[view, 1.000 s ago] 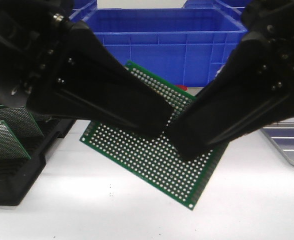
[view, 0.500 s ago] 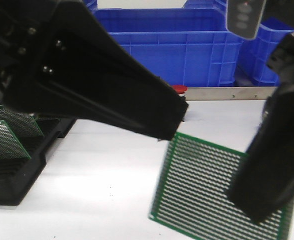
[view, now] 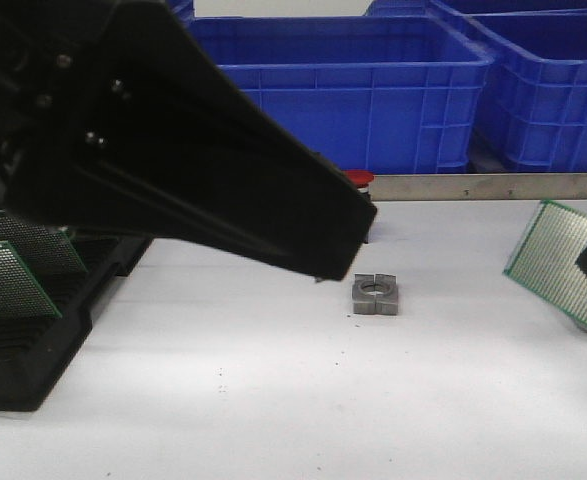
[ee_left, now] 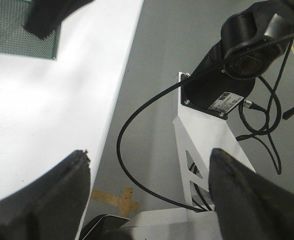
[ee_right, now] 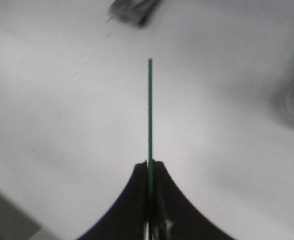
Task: Place circuit board on tray
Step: 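Lower the board into the steel tray and open the right gripper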
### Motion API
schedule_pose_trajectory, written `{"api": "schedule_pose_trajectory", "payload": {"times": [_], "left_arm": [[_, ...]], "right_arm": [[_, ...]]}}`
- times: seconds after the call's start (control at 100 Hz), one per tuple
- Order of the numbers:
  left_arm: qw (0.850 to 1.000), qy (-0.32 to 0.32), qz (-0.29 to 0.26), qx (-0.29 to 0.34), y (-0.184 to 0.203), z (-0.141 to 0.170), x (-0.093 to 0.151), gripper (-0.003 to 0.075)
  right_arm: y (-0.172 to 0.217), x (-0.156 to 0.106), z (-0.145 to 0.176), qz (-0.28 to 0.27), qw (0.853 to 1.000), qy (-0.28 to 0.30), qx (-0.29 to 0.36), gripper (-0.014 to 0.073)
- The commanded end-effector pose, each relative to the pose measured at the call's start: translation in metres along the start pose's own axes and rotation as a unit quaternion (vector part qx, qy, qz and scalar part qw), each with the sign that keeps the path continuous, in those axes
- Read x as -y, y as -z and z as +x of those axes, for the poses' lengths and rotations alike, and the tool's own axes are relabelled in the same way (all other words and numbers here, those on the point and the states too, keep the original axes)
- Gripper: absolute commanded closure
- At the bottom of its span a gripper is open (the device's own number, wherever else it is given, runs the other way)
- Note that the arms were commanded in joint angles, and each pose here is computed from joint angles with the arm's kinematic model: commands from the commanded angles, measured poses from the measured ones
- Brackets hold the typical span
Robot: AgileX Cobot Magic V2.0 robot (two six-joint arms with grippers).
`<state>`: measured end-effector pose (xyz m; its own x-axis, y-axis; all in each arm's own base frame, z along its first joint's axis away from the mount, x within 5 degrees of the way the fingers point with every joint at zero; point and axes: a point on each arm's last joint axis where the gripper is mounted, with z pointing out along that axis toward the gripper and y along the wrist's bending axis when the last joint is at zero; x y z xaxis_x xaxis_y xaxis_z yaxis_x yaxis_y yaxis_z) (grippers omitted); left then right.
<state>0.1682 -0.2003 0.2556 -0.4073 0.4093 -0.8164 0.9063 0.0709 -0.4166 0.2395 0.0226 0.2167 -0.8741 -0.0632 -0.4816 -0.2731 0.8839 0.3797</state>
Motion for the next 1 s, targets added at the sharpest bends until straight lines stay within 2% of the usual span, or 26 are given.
{"api": "schedule_pose_trajectory", "payload": {"times": [0.0, 0.16, 0.36, 0.47, 0.67, 0.78, 0.87, 0.92, 0.99], "left_arm": [[0.999, -0.007, 0.019, 0.039, 0.004, -0.016, 0.01, 0.0255], [0.999, -0.007, 0.019, 0.039, 0.004, -0.016, 0.01, 0.0255], [0.999, -0.006, 0.019, 0.04, 0.004, -0.016, 0.01, 0.0255], [0.999, -0.006, 0.019, 0.04, 0.004, -0.016, 0.01, 0.0255], [0.999, -0.006, 0.019, 0.04, 0.004, -0.016, 0.01, 0.0255], [0.999, -0.006, 0.019, 0.04, 0.004, -0.016, 0.01, 0.0255], [0.999, -0.006, 0.019, 0.04, 0.004, -0.016, 0.01, 0.0255], [0.999, -0.006, 0.019, 0.04, 0.004, -0.016, 0.01, 0.0255], [0.999, -0.006, 0.019, 0.04, 0.004, -0.016, 0.01, 0.0255]], "right_arm": [[0.014, 0.015, -0.019, 0.063, 0.994, -0.022, 0.087, 0.0658], [0.019, 0.036, -0.031, 0.157, 0.974, -0.033, 0.162, 0.0658], [0.009, 0.055, -0.036, 0.204, 0.962, -0.046, 0.175, 0.0658], [-0.004, 0.062, -0.041, 0.197, 0.967, -0.052, 0.155, 0.0658], [-0.026, 0.07, -0.057, 0.15, 0.981, -0.057, 0.109, 0.0658], [-0.034, 0.075, -0.06, 0.142, 0.983, -0.067, 0.097, 0.0648], [-0.037, 0.078, -0.06, 0.149, 0.982, -0.069, 0.098, 0.0559], [-0.036, 0.079, -0.061, 0.154, 0.98, -0.068, 0.102, 0.0454], [-0.035, 0.08, -0.062, 0.163, 0.978, -0.067, 0.111, 0.0245]]}}
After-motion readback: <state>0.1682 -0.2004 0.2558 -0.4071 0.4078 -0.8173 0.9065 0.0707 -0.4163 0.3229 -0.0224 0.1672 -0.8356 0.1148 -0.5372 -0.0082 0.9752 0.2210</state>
